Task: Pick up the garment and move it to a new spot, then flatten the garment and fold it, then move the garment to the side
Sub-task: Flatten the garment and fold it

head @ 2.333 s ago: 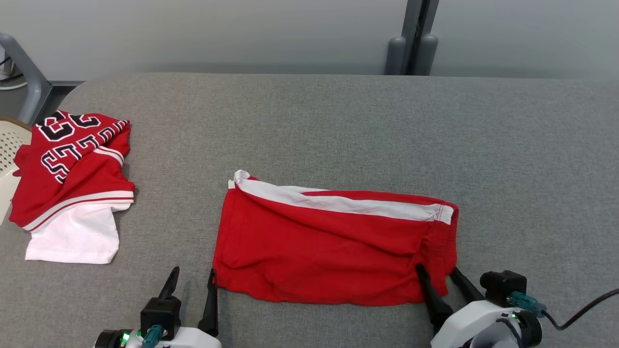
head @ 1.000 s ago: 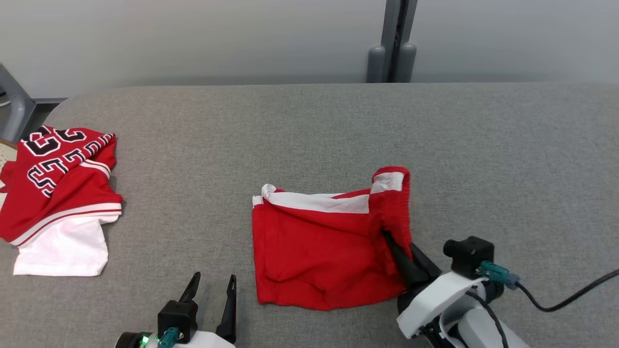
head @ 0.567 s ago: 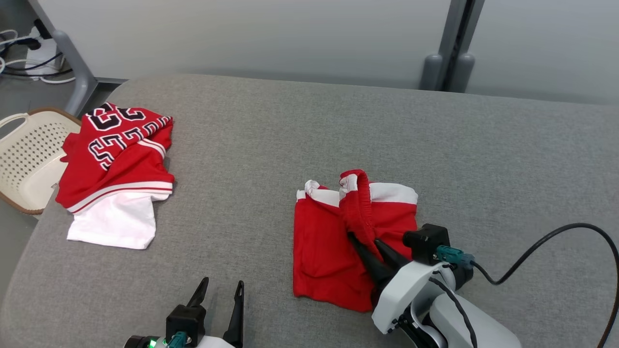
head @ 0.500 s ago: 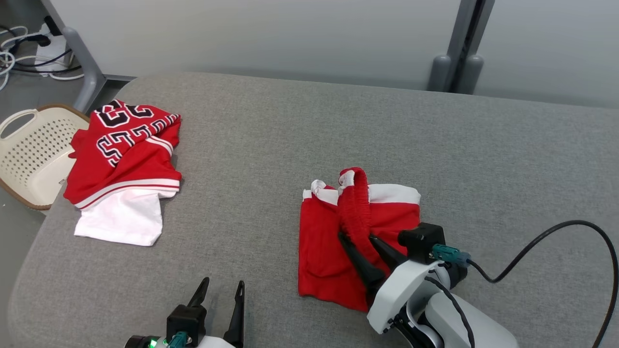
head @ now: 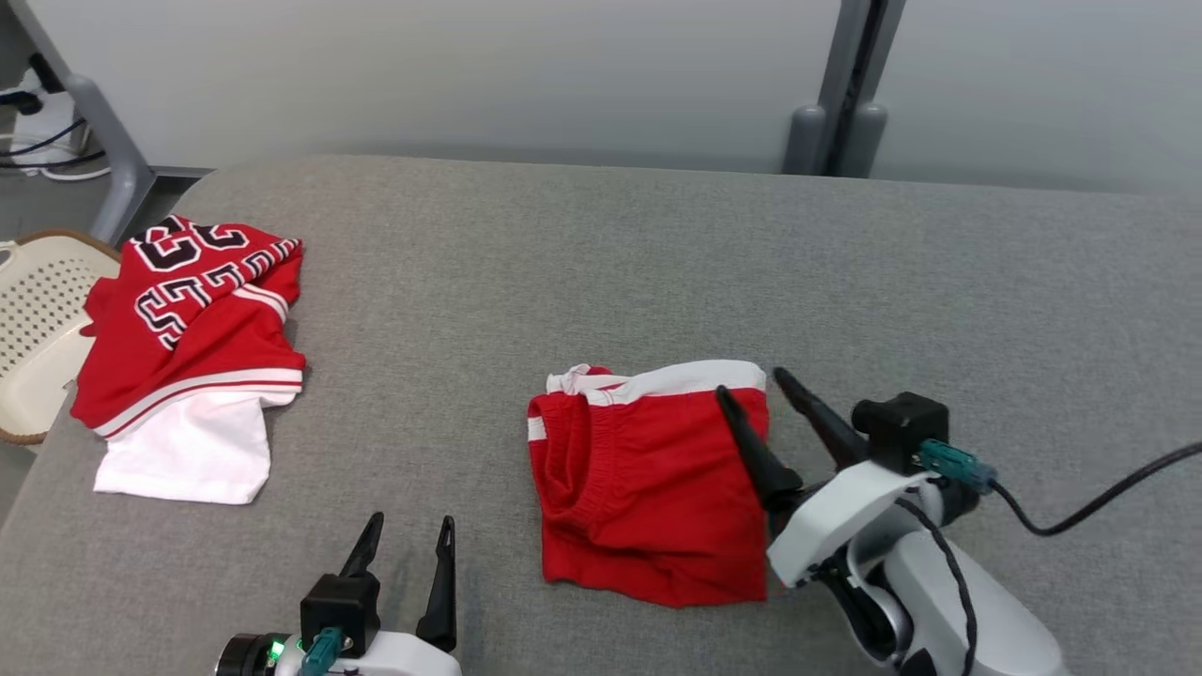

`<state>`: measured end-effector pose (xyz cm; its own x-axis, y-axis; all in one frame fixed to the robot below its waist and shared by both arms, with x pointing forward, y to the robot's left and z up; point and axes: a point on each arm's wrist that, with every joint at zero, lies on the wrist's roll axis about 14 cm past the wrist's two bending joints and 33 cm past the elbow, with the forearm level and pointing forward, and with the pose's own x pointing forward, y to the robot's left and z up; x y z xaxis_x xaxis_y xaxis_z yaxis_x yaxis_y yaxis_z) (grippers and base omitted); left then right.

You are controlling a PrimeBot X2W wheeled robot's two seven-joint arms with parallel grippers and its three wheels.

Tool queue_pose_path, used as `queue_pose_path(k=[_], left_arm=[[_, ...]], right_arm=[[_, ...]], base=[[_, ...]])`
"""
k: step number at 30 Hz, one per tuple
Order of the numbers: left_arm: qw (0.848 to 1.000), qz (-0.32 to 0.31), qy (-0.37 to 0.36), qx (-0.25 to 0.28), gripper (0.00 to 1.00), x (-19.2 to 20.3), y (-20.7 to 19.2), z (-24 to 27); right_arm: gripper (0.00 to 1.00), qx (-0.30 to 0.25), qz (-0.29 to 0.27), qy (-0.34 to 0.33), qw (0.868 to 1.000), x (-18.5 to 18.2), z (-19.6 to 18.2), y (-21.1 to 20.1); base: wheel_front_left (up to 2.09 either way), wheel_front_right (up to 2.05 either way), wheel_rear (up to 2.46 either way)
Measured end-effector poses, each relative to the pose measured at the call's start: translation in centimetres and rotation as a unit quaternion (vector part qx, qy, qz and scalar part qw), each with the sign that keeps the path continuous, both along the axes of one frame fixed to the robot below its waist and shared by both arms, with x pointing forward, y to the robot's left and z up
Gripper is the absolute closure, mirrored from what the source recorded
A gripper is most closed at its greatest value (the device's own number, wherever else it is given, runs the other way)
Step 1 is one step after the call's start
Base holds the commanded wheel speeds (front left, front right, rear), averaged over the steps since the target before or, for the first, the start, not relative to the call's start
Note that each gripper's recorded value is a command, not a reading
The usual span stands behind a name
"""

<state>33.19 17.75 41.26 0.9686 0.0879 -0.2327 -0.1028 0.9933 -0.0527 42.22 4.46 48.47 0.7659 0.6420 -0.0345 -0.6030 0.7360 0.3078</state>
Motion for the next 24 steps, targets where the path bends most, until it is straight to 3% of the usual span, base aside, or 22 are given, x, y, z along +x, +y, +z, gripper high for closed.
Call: queue_pose_path(k=[5,6,12,24], left_arm=[[1.000,-0.011,-0.014,0.005,0.00,1.3,-0.7,0.8],[1.000,-0.019,-0.017,0.011,0.00,1.8,-1.1,0.9],[0.999,-0.026,-0.025,0.015,0.00,2.7,-1.6,1.3],[0.999,-0.016,-0.033,0.037,0.00,1.8,-0.7,1.8]], right_arm=[[0.00,-0.038,-0.084,-0.026,0.995,1.1,-0.5,-5.9],[0.00,-0.051,-0.119,-0.029,0.991,0.8,-1.0,-8.5],[0.00,-0.071,-0.207,-0.017,0.976,-1.1,-2.5,-14.9],[0.00,-0.083,-0.265,-0.030,0.960,-4.4,-1.9,-19.1]], base=[[0.00,0.00,0.00],[0.00,0.00,0.00],[0.00,0.00,0.00],[0.00,0.00,0.00]])
